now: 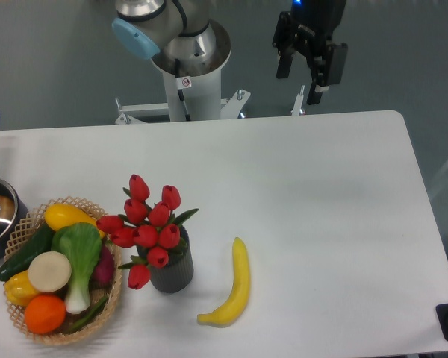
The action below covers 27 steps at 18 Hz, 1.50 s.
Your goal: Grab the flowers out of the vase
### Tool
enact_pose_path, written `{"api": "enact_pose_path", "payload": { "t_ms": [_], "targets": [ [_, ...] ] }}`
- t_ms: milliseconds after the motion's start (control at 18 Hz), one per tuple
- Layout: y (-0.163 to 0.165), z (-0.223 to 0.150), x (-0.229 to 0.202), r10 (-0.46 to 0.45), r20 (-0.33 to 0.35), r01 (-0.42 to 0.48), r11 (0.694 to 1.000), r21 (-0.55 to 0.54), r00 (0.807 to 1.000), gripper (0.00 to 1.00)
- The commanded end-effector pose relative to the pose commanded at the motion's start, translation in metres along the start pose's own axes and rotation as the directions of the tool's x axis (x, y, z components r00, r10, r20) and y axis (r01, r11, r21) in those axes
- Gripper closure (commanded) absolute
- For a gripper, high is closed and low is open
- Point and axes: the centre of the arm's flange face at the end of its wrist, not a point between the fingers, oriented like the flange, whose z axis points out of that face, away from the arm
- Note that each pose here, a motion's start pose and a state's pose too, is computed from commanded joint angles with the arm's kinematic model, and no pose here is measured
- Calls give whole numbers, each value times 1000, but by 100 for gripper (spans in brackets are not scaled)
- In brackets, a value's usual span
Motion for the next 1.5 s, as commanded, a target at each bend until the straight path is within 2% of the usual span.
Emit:
{"api": "enact_pose_path", "payload": {
  "t_ms": [167, 444, 556, 722, 833, 944, 1111, 1278, 1444, 1500],
  "targets": [
    [0, 1, 0, 34, 47, -33, 999, -21, 998, 0],
    [-5, 17, 10, 15, 28, -15, 1000, 12, 1000, 0],
    [-11, 24, 15, -70, 42, 67, 995, 72, 997, 0],
    [-22, 36, 20, -207, 80, 190, 965, 178, 975, 0],
    [-24, 45, 26, -280, 79, 259, 943, 208, 957, 0],
    [-31, 54, 31, -357, 51, 331, 905, 269, 933, 0],
    [-48, 76, 36, -369, -2, 343, 862, 373, 929, 0],
    [-51, 96, 47, -375, -47, 355, 819, 451, 926, 0],
    [-55, 109, 55, -390, -93, 378, 764, 523, 916, 0],
    [-57, 112, 57, -399, -113, 392, 737, 551, 910, 0]
  ]
}}
